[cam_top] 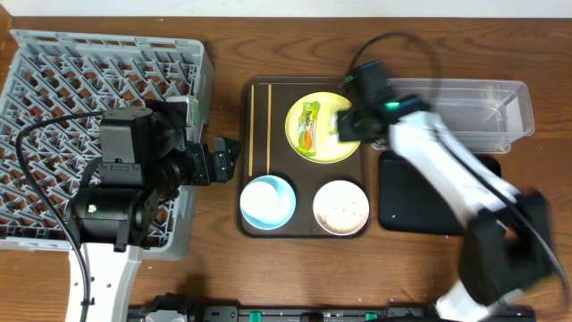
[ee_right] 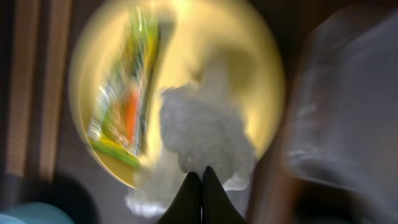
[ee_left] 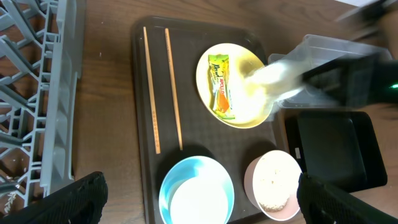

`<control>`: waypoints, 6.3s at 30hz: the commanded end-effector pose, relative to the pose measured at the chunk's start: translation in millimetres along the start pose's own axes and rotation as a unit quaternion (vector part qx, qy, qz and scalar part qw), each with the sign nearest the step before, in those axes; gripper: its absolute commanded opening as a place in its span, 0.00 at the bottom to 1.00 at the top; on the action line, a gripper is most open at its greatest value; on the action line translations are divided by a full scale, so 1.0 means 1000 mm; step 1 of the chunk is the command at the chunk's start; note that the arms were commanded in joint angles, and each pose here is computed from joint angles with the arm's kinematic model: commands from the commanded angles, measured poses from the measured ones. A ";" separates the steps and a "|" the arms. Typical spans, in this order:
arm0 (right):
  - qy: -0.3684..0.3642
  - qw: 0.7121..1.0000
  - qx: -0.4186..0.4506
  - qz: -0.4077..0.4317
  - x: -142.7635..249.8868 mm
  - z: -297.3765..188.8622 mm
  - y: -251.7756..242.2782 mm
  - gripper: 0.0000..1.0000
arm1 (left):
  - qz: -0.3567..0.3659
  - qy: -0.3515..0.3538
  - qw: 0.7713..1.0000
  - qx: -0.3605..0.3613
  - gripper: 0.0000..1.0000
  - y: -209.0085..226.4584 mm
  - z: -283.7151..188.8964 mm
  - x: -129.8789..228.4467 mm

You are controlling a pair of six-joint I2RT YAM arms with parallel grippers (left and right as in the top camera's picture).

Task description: Sort waste into correct bins and load items into the dishwasher

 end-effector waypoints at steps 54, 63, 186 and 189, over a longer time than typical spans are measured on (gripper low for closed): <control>-0.014 1.000 -0.018 -0.016 -0.002 0.056 0.051 0.01 | 0.001 -0.006 1.000 0.008 0.97 -0.004 -0.004 -0.005; -0.085 0.994 0.057 0.042 -0.037 -0.059 -0.074 0.01 | 0.001 -0.006 1.000 0.008 0.97 -0.004 -0.004 -0.005; -0.156 0.802 -0.482 -0.317 0.011 -0.177 0.172 0.13 | -0.041 0.171 0.837 0.517 0.48 -0.132 -0.059 0.000; -0.157 0.802 -0.482 -0.316 0.011 -0.177 0.172 0.11 | -0.041 0.167 0.841 0.513 0.48 -0.132 -0.058 0.000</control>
Point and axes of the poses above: each gripper's point midway between its finger pads, its own z axis out along the fingers, its own y axis along the line the jaws close on, x = y × z, the point moved 3 cm from there along -z, back along the fingers, and after that the axes turned 4 degrees about -z, right-handed, at the moved point
